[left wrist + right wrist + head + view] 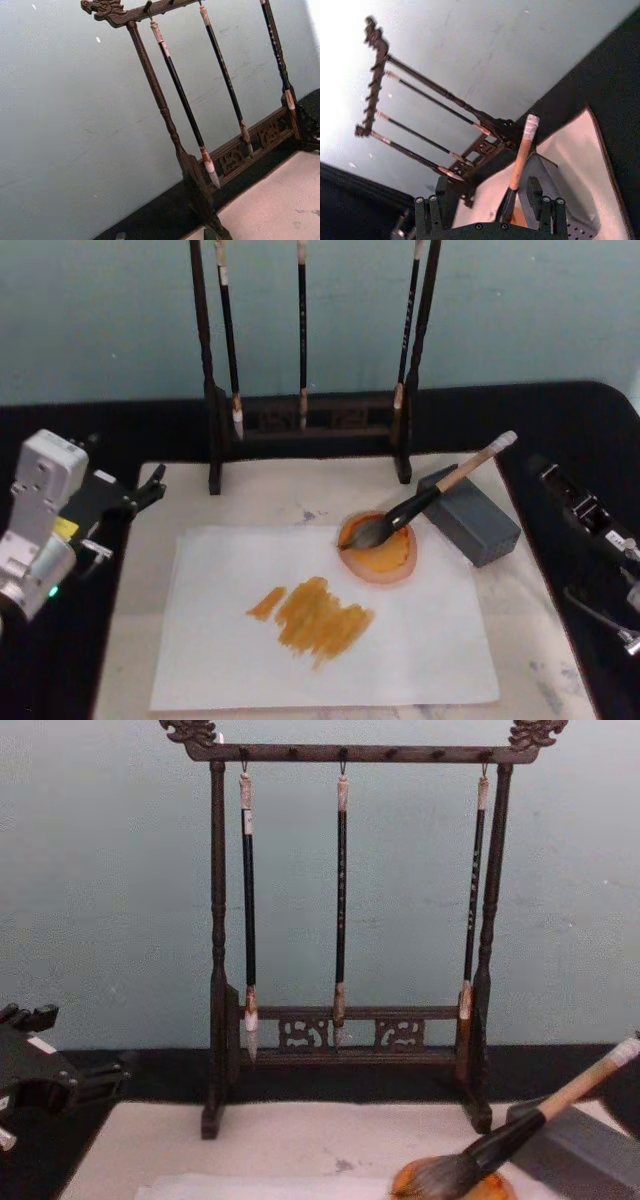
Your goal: Pick up the brush from the inkstone, write on the paper, then place the brush back to its original position.
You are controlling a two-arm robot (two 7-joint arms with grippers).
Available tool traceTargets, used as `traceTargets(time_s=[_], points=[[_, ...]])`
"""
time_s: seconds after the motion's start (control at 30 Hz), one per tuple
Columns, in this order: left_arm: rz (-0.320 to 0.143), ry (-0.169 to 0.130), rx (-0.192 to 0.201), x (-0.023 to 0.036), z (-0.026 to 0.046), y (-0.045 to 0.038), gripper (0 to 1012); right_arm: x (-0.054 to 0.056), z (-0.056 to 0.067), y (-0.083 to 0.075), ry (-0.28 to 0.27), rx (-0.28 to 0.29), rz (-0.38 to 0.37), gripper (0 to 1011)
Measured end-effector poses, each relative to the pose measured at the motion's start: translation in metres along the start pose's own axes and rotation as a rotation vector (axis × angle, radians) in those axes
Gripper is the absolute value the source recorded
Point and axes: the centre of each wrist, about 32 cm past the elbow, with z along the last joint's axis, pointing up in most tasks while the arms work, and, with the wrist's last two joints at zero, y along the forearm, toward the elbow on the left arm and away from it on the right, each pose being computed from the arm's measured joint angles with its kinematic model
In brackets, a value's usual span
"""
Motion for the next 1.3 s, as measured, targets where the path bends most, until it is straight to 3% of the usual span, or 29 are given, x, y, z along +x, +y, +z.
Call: traceTargets(time_s=[0.13, 0.77, 1.1, 1.3], points=[[0.000, 0.000, 0.000, 0.0000, 0.0000, 0.0000, 1010, 0.001, -0.002, 0.001, 0.046, 0.003, -0.009, 1000], [0.000, 0.000, 0.000, 0.0000, 0.0000, 0.0000, 1010, 0.000, -0.001, 0.001, 0.022, 0.000, -0.009, 1000], [0.000, 0.000, 0.000, 0.0000, 0.0000, 0.0000, 1010, 0.008, 0.010, 0.013, 0.156, -0.009, -0.027, 1000], [0.000, 0.000, 0.000, 0.0000, 0.0000, 0.0000, 1010, 0.012, 0.018, 0.024, 0.172, -0.033, -0.039, 1000]])
